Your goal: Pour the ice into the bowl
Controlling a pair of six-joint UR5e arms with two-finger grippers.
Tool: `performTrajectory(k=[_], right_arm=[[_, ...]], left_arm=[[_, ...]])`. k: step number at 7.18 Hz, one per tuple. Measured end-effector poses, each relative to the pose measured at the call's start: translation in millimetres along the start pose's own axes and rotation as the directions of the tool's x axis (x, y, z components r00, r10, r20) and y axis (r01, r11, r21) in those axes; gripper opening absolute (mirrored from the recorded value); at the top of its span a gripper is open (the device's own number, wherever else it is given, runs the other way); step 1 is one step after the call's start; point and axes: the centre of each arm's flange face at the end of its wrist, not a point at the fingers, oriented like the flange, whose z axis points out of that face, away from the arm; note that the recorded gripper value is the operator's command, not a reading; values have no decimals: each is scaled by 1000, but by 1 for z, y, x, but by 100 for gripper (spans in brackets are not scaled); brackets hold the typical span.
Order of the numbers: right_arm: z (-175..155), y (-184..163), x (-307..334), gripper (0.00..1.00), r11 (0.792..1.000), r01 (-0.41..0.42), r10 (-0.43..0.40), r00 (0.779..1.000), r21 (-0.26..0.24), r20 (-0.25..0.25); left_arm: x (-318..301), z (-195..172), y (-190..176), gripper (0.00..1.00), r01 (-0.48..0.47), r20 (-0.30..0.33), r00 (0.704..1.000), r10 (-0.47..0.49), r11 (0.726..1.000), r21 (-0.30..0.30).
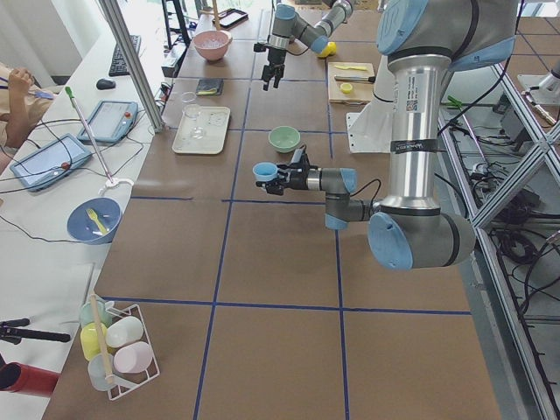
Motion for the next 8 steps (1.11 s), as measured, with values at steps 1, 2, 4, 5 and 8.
performTrajectory(k=[1,2,4,5,8], right_arm=[[-1,-3,3,100,1000,-3,3,1000,3,-2],[-3,-6,11,100,1000,-7,7,1000,7,-8],[-11,-17,35,100,1000,-21,22,999,22,-27],[-13,-23,44,100,999,-28,29,999,30,-36],[-9,-28,57,100,998,-41,43,997,39,-58]], left_arm=[[31,9,-11,0,-44,-6,999,44,999,2],[76,22,-25,0,-78,-14,997,78,997,-2],[159,31,-47,0,-228,-1,974,228,974,-10],[177,27,-47,0,-310,4,951,310,950,-20],[199,20,-44,0,-584,1,811,585,810,-47]])
